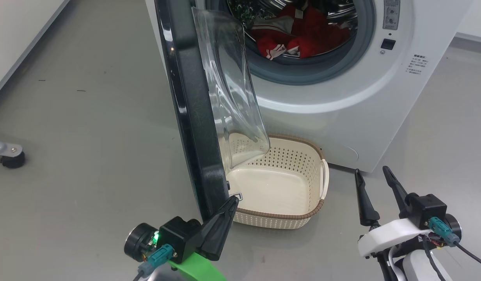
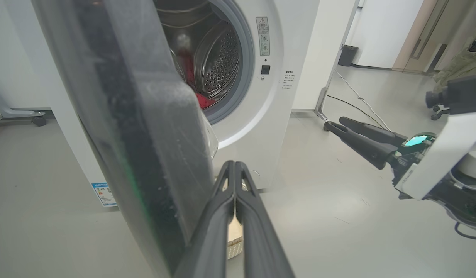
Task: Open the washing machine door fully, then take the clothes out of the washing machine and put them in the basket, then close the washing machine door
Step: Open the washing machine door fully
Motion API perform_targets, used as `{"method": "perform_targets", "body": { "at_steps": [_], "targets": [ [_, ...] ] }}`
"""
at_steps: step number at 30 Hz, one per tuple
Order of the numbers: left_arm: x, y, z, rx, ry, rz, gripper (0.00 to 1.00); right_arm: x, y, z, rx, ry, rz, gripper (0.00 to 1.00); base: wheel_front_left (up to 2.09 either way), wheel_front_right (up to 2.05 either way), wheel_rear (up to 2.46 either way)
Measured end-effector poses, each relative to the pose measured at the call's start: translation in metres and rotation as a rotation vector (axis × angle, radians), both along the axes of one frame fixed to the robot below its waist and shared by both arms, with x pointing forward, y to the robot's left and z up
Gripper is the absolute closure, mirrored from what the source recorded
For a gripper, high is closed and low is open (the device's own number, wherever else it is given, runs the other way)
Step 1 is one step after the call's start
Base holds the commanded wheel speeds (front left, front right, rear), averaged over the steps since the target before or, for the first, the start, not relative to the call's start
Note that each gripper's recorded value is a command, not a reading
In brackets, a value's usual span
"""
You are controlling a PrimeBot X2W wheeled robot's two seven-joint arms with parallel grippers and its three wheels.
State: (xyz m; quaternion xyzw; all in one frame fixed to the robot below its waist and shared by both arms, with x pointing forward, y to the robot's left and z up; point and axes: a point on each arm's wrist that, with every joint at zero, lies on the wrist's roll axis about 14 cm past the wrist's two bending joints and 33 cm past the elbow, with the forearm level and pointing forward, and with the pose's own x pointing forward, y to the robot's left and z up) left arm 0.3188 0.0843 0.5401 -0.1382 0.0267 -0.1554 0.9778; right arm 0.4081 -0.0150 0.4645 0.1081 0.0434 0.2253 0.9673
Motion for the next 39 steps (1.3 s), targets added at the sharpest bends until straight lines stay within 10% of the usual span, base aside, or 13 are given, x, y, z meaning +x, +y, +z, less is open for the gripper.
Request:
{"method": "perform_targets", "body": {
  "at_steps": [39],
  "targets": [
    [0.008, 0.050, -0.023, -0.024, 0.078, 0.211, 1.00, 0.004, -0.003, -0.003, 0.001, 0.007, -0.010, 0.00, 0.00, 0.00, 0.00]
  ]
}}
